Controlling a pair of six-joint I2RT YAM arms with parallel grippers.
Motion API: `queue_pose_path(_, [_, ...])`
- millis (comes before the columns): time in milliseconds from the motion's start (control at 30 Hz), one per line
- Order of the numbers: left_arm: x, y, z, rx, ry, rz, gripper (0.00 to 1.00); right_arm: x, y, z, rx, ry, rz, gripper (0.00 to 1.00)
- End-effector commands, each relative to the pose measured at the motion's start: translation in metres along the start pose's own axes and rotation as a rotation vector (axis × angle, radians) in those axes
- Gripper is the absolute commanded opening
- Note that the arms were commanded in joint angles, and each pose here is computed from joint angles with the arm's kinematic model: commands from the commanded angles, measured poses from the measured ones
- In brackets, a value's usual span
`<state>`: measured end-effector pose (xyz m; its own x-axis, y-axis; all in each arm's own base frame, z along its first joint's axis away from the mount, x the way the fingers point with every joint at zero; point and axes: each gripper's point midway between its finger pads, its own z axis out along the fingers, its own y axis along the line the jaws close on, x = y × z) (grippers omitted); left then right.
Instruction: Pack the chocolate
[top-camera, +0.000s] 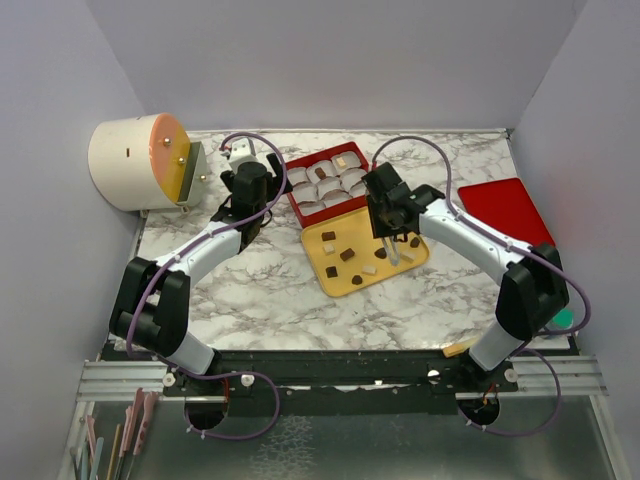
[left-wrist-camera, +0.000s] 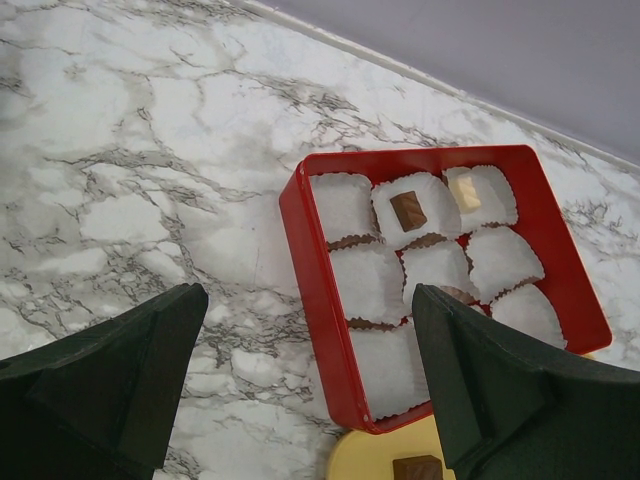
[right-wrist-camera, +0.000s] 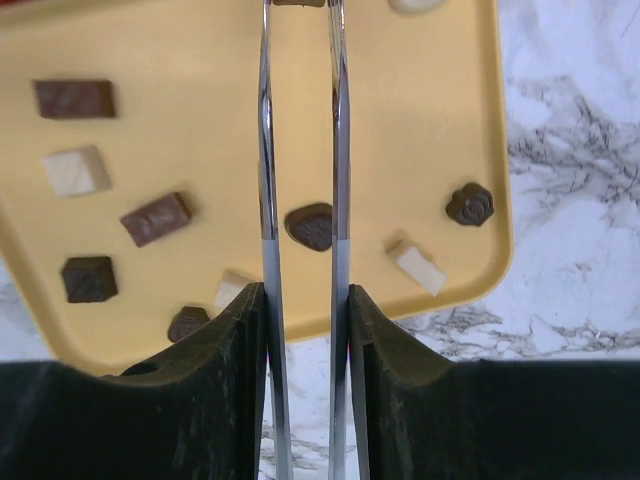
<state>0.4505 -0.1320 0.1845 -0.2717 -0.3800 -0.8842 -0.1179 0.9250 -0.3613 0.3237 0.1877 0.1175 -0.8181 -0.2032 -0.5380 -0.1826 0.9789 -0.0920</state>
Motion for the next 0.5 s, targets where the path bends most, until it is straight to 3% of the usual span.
queue_pose_path(0, [-0.023, 0.002, -0.005, -0.019, -0.048, 0.004, 0.94, -0.037, 0.013, -0.02, -0.074, -0.079, -0.016, 0.0])
queue_pose_path(467, [-0.042, 0.005, -0.006, -0.035, -0.079, -0.011, 0.94, -0.11, 0.073, 0.003, -0.238, -0.152, -0.127, 0.0])
